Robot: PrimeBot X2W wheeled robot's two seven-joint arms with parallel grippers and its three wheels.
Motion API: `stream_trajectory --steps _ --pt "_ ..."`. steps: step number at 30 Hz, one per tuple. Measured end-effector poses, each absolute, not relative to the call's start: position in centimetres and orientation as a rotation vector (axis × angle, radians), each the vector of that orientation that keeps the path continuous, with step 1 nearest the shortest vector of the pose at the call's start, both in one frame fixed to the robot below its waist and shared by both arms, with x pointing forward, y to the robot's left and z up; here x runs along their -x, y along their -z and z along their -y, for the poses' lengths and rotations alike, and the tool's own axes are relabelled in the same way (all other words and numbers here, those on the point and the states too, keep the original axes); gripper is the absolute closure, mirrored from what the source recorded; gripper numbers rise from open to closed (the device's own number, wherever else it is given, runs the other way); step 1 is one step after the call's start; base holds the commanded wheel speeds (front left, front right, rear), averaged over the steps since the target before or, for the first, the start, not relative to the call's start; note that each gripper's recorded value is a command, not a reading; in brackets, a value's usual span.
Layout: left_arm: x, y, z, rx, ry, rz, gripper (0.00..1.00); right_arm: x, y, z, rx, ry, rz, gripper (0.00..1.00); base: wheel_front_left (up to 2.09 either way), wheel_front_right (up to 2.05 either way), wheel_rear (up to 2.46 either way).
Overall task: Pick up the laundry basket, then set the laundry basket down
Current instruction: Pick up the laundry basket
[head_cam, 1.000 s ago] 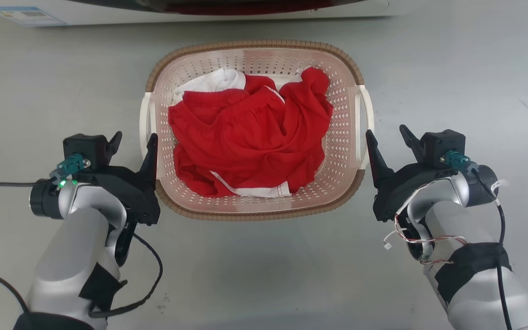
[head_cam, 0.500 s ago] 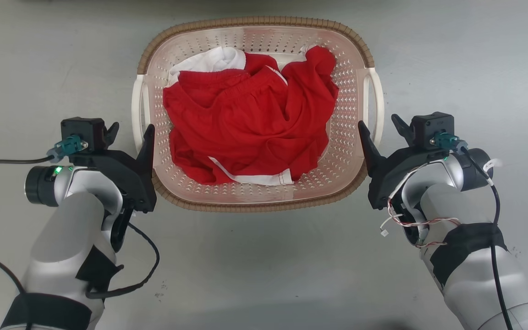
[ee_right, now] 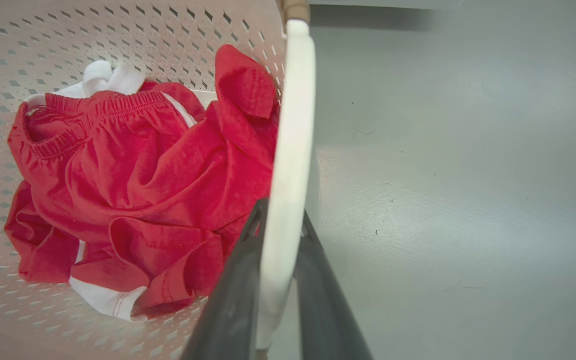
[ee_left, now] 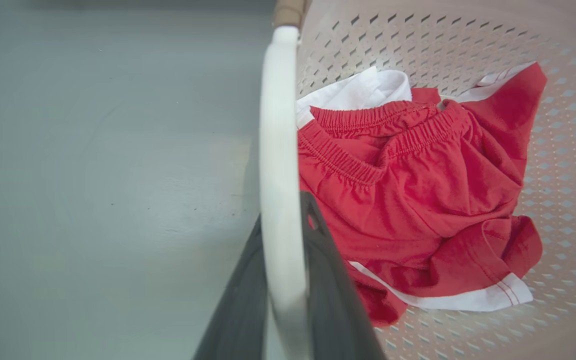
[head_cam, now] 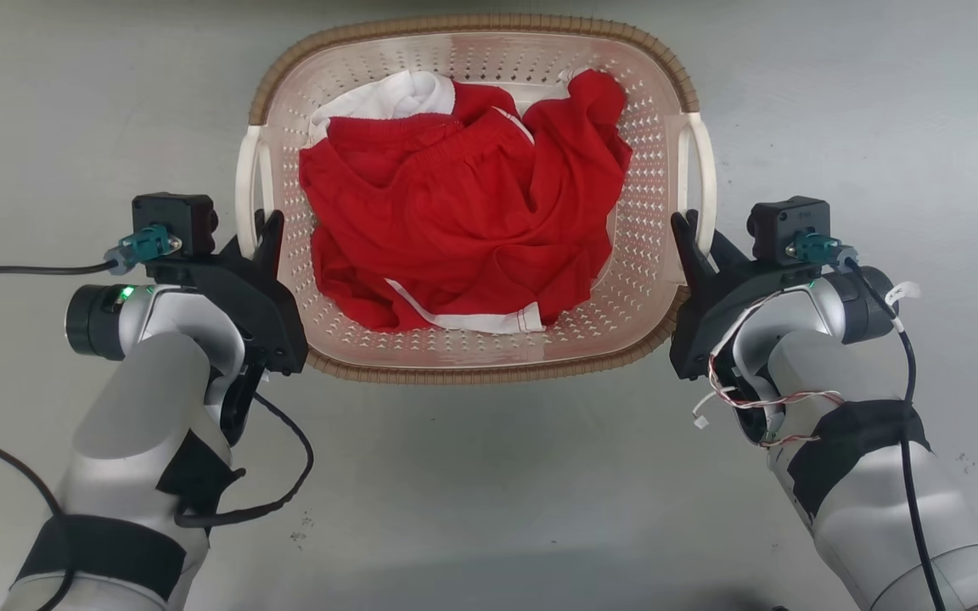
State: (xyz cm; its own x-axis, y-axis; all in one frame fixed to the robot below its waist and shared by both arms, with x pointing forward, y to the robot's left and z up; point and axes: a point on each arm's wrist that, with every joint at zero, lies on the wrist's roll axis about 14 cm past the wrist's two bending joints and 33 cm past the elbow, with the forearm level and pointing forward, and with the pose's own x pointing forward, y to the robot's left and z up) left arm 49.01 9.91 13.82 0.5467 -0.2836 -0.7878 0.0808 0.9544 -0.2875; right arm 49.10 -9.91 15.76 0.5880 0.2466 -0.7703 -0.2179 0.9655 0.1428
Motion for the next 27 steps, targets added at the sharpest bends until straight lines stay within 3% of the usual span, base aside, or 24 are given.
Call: stream_trajectory --steps 27 --pt "-48.0 -15.9 -10.8 0.231 0.173 -0.971 1.0 -48.8 -17.9 9.0 -0.055 -0.275 -0.897 1.0 0.0 0.0 0.0"
